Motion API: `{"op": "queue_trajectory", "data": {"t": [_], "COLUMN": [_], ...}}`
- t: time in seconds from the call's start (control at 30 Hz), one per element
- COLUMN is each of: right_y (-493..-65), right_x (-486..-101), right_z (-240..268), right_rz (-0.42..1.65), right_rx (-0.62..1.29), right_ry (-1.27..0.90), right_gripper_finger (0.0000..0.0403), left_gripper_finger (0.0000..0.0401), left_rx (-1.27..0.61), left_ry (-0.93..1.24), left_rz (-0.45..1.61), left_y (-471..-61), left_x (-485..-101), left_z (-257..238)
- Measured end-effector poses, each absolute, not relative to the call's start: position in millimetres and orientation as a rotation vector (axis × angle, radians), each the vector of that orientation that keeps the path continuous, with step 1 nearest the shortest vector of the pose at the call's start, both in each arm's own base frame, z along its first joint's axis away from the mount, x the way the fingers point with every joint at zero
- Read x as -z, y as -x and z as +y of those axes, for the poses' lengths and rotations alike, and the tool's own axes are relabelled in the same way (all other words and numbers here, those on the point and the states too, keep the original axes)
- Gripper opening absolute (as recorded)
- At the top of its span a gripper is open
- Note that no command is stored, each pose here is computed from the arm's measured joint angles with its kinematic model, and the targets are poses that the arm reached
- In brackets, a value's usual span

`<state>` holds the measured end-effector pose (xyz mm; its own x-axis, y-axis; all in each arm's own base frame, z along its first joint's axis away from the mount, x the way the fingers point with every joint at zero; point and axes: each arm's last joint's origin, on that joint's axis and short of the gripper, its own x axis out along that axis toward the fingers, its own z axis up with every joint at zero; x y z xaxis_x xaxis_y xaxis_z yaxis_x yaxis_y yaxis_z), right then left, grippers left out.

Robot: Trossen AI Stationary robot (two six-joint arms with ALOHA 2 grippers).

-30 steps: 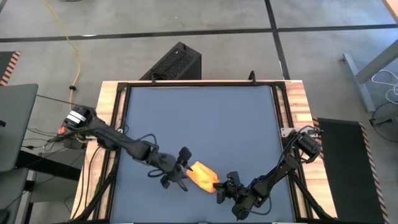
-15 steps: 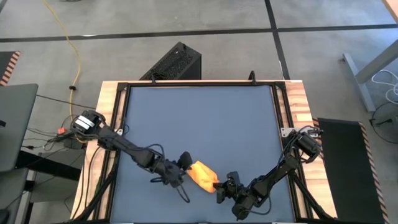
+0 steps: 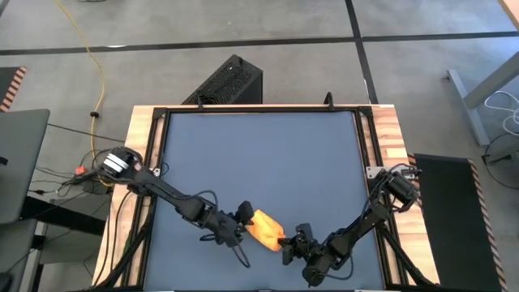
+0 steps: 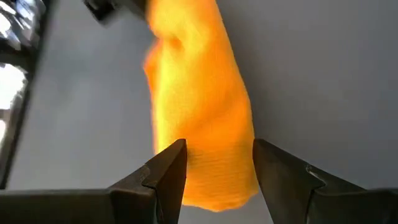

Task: Roll towel
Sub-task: Roll the yellow towel

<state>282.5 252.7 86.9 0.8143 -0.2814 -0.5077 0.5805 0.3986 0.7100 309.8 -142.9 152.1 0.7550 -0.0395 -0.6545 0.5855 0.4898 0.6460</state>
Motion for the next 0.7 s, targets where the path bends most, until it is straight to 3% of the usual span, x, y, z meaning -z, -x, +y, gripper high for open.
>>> {"op": "queue_trajectory", "data": {"t": [0.3,0.4,0.53,0.7], "right_y": [-284,-283,-281,-278], "right_x": [-88,-88,-88,-89], "right_z": [251,253,256,262], "right_rz": [0.324,0.326,0.339,0.364], "right_rx": [0.56,0.555,0.537,0.483], "right_ry": [-1.036,-1.036,-1.002,-0.907], "right_gripper_finger": [0.001,0.001,0.0015,0.0052], "left_gripper_finger": [0.0166,0.0125,0.0025,0.0005], "left_rx": [0.287,0.296,0.328,0.39], "left_ry": [-0.957,-0.911,-0.828,-0.713], "left_rz": [0.844,0.849,0.873,0.902], "left_y": [-341,-349,-354,-361], "left_x": [-140,-145,-150,-157], "left_z": [-155,-153,-147,-140]}}
